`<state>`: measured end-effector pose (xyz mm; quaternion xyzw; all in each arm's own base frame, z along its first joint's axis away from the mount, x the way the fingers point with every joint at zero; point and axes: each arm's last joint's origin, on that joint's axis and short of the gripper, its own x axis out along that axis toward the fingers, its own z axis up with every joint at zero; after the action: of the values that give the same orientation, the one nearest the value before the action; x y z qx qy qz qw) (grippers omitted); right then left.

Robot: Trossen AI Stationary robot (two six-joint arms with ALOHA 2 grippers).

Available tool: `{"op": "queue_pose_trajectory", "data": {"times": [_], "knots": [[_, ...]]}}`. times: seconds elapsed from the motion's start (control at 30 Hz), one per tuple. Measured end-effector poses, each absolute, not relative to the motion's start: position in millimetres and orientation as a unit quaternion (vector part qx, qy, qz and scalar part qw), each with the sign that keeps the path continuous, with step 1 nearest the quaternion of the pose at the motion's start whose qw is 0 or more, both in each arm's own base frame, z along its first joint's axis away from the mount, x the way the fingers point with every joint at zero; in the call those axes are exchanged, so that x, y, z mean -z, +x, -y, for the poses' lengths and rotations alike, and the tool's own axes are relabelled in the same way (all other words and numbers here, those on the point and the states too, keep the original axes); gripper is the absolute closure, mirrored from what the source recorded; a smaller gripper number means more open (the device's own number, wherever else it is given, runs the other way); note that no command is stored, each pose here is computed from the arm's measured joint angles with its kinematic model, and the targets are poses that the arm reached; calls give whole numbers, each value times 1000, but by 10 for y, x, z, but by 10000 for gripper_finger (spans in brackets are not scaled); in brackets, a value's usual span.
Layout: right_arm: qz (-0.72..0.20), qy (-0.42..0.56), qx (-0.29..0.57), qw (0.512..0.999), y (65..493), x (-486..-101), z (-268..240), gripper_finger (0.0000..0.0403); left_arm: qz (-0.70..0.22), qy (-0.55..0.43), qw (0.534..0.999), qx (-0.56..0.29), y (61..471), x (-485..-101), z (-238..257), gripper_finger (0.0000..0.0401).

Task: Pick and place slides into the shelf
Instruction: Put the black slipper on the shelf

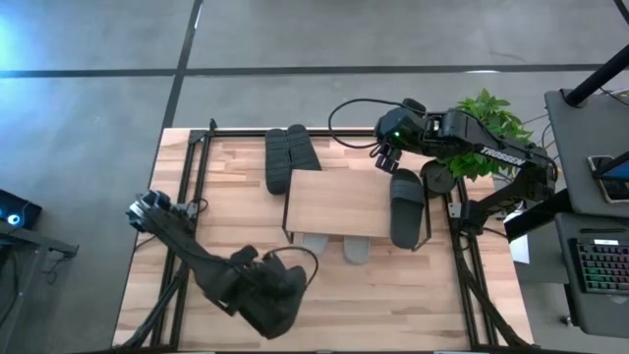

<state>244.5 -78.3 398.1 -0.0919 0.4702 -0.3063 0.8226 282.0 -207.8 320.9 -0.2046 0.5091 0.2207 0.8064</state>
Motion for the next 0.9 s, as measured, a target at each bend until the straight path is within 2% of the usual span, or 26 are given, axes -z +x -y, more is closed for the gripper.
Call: {"op": "queue_pose_trajectory", "data": {"times": [0.13, 0.23, 0.5, 0.63, 0.9], "knots": [[-467, -92, 306, 824, 2451, -3985, 783, 209, -402, -180, 864, -245, 2869, -3595, 1889, 401], [-457, -95, 307, 829, 2451, -4009, 784, 209, -341, -133, 886, -285, 2961, -3748, 1672, 401], [-383, -119, 378, 834, 2179, -4341, 747, 209, -326, -2, 872, -365, 3430, -3710, 948, 401], [-350, -109, 399, 841, 1968, -4475, 698, 209, -325, 67, 869, -368, 3746, -3647, 632, 401], [-331, -101, 431, 833, 1580, -4593, 609, 209, -231, 40, 891, -387, 4196, -3689, 233, 401]]}}
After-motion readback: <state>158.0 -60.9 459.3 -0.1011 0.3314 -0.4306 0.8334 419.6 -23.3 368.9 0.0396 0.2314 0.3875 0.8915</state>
